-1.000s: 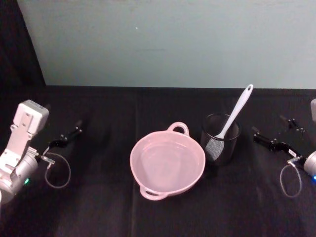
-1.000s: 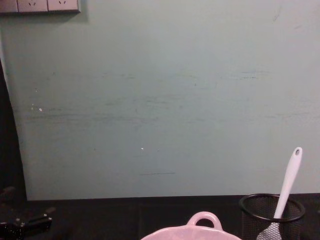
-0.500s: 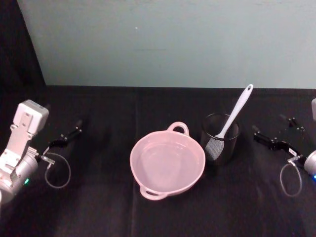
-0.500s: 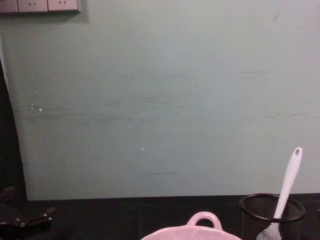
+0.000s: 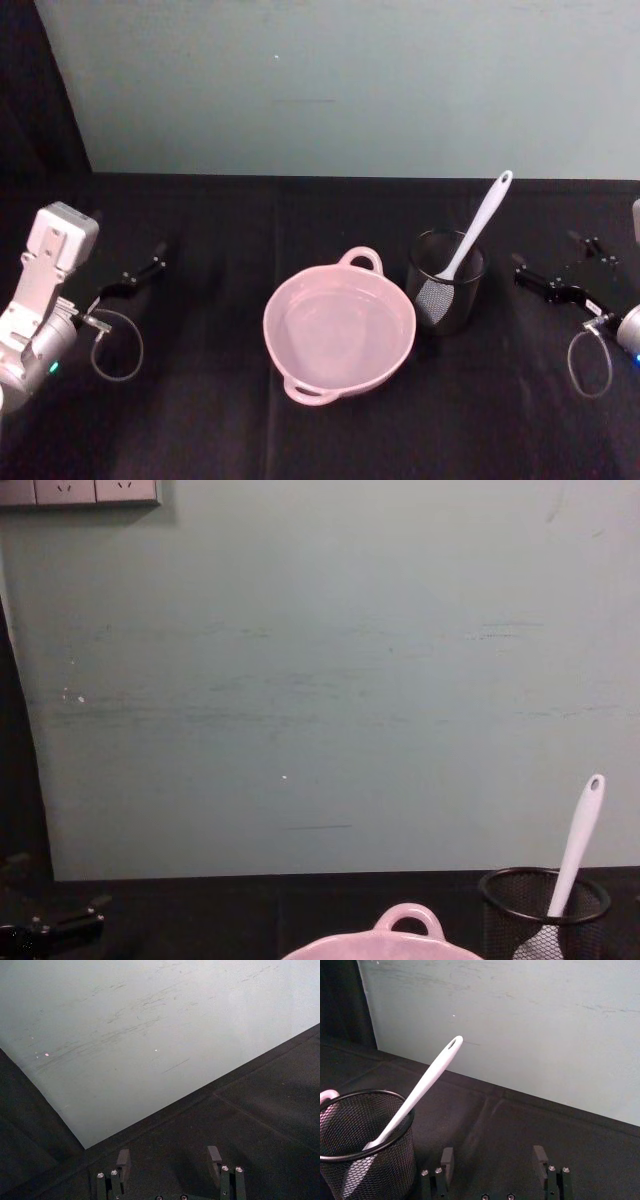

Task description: Use the one hand to pick up the spoon and stir the clear water in the bowl.

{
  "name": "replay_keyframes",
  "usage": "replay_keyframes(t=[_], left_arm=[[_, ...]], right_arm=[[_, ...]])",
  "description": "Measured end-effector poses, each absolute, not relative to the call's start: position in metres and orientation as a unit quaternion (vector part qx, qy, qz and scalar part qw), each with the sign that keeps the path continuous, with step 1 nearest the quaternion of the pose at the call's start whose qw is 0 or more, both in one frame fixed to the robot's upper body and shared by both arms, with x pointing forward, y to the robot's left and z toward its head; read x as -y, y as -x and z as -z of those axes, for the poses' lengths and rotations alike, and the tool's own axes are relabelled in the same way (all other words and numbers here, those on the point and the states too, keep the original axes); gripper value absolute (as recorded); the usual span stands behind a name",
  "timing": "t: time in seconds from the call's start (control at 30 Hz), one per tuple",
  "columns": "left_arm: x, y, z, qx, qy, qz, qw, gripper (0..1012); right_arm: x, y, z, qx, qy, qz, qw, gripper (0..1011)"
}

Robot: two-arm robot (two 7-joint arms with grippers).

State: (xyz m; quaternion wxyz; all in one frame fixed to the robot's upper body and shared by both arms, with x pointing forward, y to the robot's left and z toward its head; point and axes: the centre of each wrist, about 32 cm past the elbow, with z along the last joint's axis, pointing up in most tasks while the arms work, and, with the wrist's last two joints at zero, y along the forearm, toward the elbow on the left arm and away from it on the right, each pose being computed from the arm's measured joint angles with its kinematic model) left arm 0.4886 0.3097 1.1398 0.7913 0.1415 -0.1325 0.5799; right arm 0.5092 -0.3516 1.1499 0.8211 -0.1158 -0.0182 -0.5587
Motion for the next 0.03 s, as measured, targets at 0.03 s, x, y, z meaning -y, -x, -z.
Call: replay_keyframes(t=[0.03], left_arm=[[-0.3097,-0.4886,-1.1398,0.132,-0.142,-0.58,0.791,1005]], right_arm=[[0.3516,-0.5092,-1.1499,0.018,0.116,0.559,0.821,1002]])
